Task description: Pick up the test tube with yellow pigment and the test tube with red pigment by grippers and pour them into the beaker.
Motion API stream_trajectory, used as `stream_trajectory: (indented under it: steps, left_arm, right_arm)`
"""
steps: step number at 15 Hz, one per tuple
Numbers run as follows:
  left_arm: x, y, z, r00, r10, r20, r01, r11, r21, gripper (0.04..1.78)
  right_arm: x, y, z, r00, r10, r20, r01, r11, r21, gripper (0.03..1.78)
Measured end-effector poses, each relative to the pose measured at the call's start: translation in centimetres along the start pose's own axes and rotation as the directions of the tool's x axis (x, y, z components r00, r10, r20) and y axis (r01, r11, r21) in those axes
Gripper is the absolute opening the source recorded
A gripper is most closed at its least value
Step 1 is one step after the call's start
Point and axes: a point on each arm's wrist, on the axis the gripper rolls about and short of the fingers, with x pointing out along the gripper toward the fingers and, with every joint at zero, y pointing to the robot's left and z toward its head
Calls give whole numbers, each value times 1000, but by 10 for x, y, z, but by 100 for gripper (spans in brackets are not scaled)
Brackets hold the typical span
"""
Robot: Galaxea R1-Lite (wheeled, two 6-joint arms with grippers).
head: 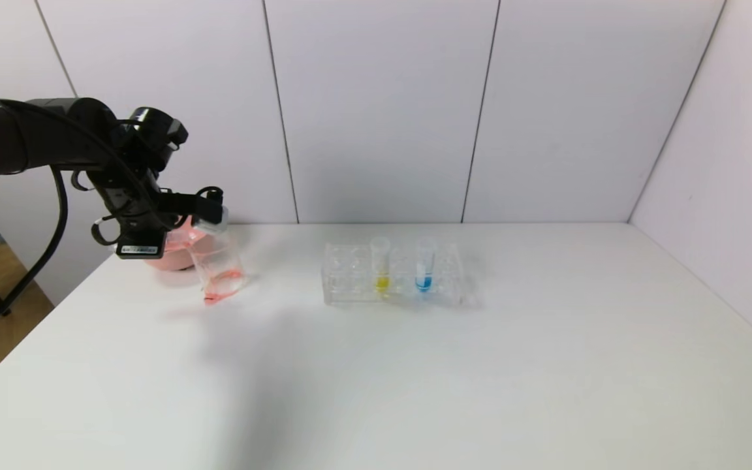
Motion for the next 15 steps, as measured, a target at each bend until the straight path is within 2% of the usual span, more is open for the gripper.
stream_trajectory:
  steps: [15]
  left_arm:
    - [0,-1,6,999,15,-38,-15,1000,-17,45]
  right_arm:
    - [0,0,0,1000,0,0,0,1000,0,170]
